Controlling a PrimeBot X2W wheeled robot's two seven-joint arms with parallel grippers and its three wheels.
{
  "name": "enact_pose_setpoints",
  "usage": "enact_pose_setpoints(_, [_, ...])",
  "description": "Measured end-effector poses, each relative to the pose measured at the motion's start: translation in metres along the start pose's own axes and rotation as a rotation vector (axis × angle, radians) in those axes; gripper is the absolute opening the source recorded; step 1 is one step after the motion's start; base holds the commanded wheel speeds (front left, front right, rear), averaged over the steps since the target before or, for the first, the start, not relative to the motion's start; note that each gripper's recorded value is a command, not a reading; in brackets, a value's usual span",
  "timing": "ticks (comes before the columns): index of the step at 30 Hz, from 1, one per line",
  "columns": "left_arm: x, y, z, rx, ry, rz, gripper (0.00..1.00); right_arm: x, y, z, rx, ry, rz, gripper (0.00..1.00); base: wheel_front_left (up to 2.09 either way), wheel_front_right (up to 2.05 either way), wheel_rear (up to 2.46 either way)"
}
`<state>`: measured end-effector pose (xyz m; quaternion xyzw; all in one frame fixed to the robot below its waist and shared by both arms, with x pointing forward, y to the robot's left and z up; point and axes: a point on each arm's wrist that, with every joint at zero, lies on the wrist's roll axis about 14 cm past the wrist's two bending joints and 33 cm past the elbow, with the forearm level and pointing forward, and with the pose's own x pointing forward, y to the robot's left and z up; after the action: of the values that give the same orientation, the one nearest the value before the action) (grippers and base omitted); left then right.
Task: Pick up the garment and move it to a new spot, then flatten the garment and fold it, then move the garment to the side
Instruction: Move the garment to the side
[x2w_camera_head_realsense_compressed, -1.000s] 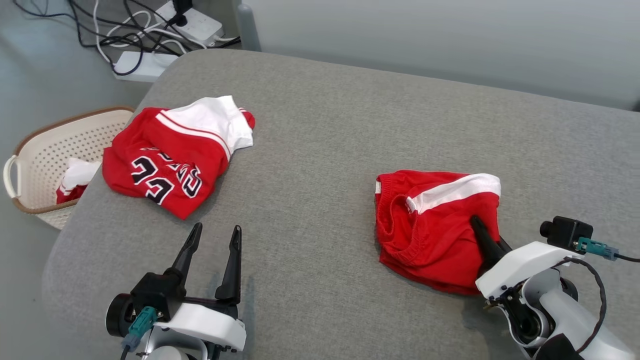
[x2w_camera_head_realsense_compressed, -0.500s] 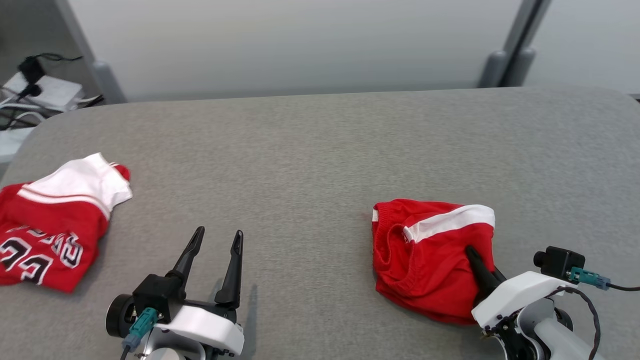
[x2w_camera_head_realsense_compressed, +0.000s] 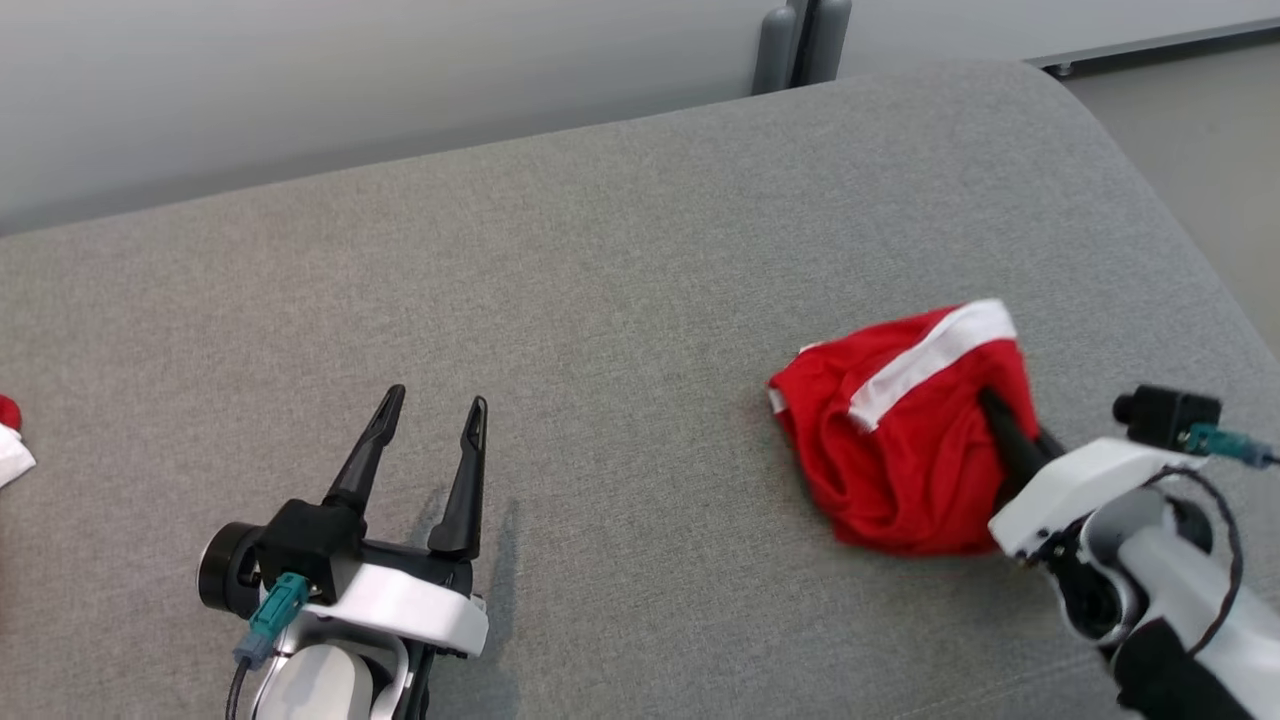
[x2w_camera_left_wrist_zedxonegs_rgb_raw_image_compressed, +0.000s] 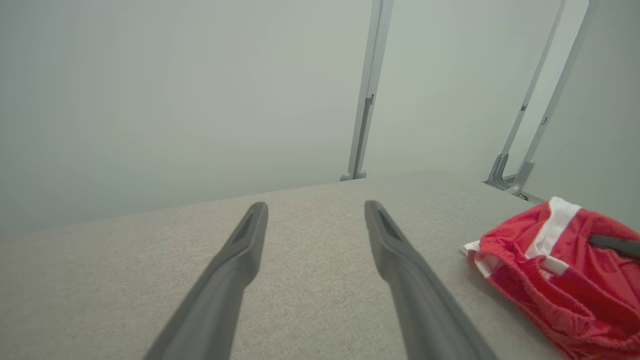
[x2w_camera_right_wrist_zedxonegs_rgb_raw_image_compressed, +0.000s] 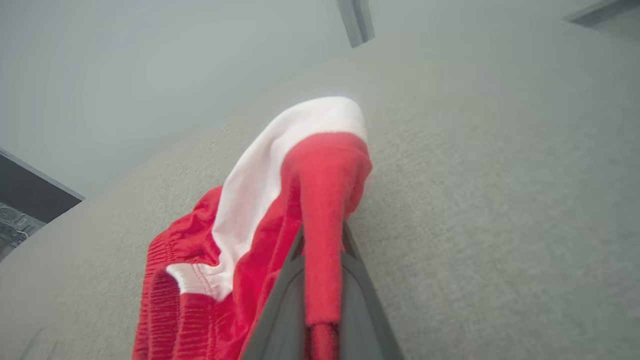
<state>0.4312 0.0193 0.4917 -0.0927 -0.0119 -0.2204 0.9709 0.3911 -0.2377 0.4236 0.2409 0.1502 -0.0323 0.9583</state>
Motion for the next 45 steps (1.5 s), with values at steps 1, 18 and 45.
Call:
enact_pose_setpoints(1, [0.002,0.002,-0.001,0.001,0.000,0.001,1.00,0.006,-0.005,0.010,-0.031,-0.010,-0.008,0.00,0.00,0.00,0.00])
enact_pose_setpoints(18, [0.002,0.044,-0.015,0.036,0.021,0.079,1.00,0.078,-0.068,0.096,-0.304,-0.052,-0.196,0.00,0.00,0.00,0.00])
enact_pose_setpoints(45, [-0.029,0.058,0.026,0.058,-0.061,0.183,1.00,0.032,0.048,0.140,-0.411,-0.429,0.105,1.00,0.00,0.00,0.00])
